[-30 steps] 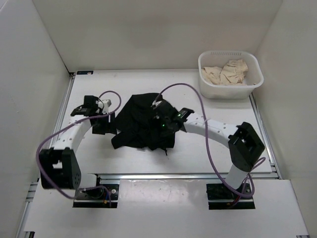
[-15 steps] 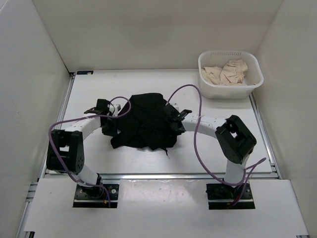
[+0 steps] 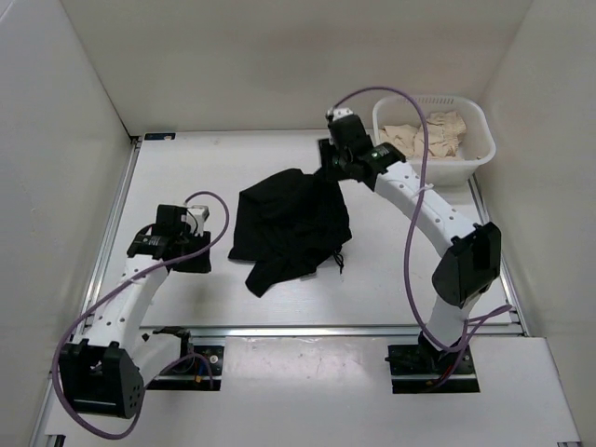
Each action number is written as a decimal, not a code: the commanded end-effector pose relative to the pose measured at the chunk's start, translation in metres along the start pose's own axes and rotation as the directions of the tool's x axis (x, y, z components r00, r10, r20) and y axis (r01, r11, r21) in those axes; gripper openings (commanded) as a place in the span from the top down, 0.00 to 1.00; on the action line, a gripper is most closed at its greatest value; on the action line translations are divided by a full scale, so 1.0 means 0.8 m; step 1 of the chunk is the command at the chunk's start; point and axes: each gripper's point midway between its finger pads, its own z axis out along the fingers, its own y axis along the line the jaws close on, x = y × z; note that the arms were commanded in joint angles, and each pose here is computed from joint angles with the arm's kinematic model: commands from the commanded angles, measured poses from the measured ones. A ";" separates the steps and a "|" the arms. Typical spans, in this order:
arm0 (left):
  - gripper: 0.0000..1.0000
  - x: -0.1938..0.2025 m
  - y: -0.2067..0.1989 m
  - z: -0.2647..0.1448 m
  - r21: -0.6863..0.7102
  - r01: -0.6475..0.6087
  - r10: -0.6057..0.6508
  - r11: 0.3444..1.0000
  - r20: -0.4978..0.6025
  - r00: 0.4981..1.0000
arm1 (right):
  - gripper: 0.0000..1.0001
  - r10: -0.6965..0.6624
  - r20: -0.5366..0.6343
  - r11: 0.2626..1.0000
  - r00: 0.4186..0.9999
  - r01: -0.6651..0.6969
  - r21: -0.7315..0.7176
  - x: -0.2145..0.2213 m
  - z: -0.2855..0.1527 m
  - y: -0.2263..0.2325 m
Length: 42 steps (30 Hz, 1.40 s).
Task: Fold and stack the trousers
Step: Flatten the trousers out
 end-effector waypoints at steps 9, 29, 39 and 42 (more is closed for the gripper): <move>0.13 -0.093 -0.045 0.062 0.179 0.013 0.017 0.984 -0.165 0.986 | 0.01 0.197 -0.072 0.968 0.978 -0.205 -0.142 0.029 -0.014 0.001; 0.86 -0.077 -0.034 0.123 0.105 -0.014 0.041 0.994 -0.260 0.965 | 0.93 0.533 -0.496 0.723 0.686 -0.673 -0.155 0.186 0.095 0.002; 0.86 -0.302 0.246 -0.116 -0.389 0.366 -0.222 0.845 0.367 0.903 | 1.00 0.234 0.127 0.972 0.964 -0.233 -0.020 -0.143 -0.084 -0.134; 0.86 -0.279 0.266 -0.151 -0.504 0.408 -0.217 0.761 0.394 0.893 | 1.00 0.212 0.163 0.970 0.963 -0.228 0.085 -0.109 -0.130 -0.161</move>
